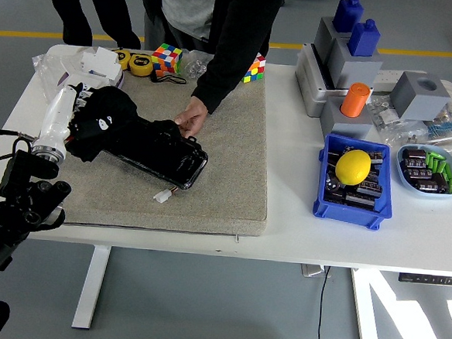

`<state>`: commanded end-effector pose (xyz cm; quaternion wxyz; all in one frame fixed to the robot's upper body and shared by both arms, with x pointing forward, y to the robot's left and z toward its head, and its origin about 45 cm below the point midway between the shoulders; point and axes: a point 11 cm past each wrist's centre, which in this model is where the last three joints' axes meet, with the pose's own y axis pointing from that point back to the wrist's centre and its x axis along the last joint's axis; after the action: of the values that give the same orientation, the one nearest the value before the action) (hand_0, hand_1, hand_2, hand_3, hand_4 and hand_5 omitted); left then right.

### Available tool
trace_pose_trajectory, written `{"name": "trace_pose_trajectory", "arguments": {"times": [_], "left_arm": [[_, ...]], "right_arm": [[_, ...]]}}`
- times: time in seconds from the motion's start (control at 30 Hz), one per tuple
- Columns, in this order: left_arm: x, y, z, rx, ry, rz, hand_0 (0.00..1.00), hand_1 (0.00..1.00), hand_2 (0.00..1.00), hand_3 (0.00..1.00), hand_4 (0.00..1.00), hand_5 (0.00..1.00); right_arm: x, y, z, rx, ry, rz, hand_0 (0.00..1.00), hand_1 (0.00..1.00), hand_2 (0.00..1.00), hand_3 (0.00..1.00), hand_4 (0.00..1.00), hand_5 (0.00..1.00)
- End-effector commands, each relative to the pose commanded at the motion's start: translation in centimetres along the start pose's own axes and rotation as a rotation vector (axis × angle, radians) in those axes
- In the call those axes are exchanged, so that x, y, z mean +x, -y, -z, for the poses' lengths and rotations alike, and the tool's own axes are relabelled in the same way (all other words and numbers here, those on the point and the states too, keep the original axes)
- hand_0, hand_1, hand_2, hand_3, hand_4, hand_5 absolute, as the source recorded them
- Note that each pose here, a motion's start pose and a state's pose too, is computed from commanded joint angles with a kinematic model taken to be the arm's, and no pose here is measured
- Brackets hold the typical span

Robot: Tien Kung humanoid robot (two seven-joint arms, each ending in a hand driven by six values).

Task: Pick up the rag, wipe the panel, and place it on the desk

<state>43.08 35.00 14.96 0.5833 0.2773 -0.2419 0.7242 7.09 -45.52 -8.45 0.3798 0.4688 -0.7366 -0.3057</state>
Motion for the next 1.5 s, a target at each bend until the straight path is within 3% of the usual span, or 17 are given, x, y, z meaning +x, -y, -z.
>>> {"name": "trace_pose_trajectory", "arguments": {"times": [0.4,0.53,0.57,0.73,0.77,0.93,0.97,1.13,1.17,1.33,1.37,1.4,1.5], "left_arm": [[3.4,-0.9,3.9,0.08,-0.023,-0.113,0.23,0.278,0.384,0.559,0.682,0.002],[3.5,-1.6,5.3,0.115,-0.02,-0.11,0.23,0.278,0.384,0.559,0.682,0.002],[3.4,-1.7,5.6,0.123,-0.022,-0.107,0.308,0.412,0.491,0.571,0.705,0.002],[2.8,-2.3,6.6,0.163,-0.037,-0.072,0.308,0.412,0.491,0.571,0.705,0.002],[2.7,-2.4,6.7,0.169,-0.038,-0.066,0.476,0.563,0.569,0.592,0.858,0.075],[2.5,-2.5,7.0,0.191,-0.036,-0.05,0.476,0.563,0.569,0.592,0.858,0.075],[2.5,-2.5,7.0,0.194,-0.034,-0.049,0.729,0.783,0.807,0.774,0.939,0.153],[2.4,-2.5,7.1,0.216,-0.016,-0.028,0.729,0.783,0.807,0.774,0.939,0.153],[2.4,-2.5,7.1,0.223,-0.013,-0.021,0.949,0.998,0.998,0.998,0.998,0.332],[2.3,-2.7,6.9,0.233,-0.05,0.002,0.949,0.998,0.998,0.998,0.998,0.332],[2.3,-2.7,6.7,0.231,-0.066,0.006,0.986,0.998,0.998,0.998,0.998,0.408],[2.3,-2.7,6.5,0.227,-0.084,0.008,0.986,0.998,0.998,0.998,0.998,0.408],[2.6,-2.9,5.4,0.17,-0.175,-0.03,0.986,0.998,0.998,0.998,0.998,0.408]], "right_arm": [[-0.1,0.0,0.1,0.005,-0.001,0.003,0.587,0.563,0.476,0.521,0.91,0.36],[-0.1,0.0,0.1,0.005,-0.001,0.004,0.587,0.563,0.476,0.521,0.91,0.36],[-0.1,0.0,0.1,0.004,-0.001,0.004,0.589,0.563,0.476,0.52,0.911,0.362],[-0.2,0.0,0.1,0.005,-0.002,0.006,0.589,0.563,0.476,0.52,0.911,0.362],[-0.2,0.0,0.1,0.005,-0.002,0.006,0.589,0.563,0.476,0.521,0.911,0.362],[-0.2,0.0,0.1,0.005,-0.002,0.006,0.589,0.563,0.476,0.521,0.911,0.362],[-0.2,0.0,0.1,0.006,-0.001,0.006,0.589,0.563,0.476,0.521,0.911,0.362],[-0.2,0.0,0.0,0.004,-0.002,0.006,0.589,0.563,0.476,0.521,0.911,0.362],[-0.2,0.0,0.0,0.003,-0.003,0.006,0.588,0.563,0.476,0.519,0.911,0.361],[-0.2,0.0,0.0,0.003,-0.004,0.008,0.588,0.563,0.476,0.519,0.911,0.361],[-0.2,0.0,0.0,0.003,-0.005,0.008,0.588,0.563,0.476,0.52,0.911,0.362],[-0.2,0.0,0.0,0.003,-0.006,0.008,0.588,0.563,0.476,0.52,0.911,0.362],[-0.2,0.0,0.0,0.003,-0.005,0.008,0.588,0.563,0.476,0.52,0.911,0.362]]}}
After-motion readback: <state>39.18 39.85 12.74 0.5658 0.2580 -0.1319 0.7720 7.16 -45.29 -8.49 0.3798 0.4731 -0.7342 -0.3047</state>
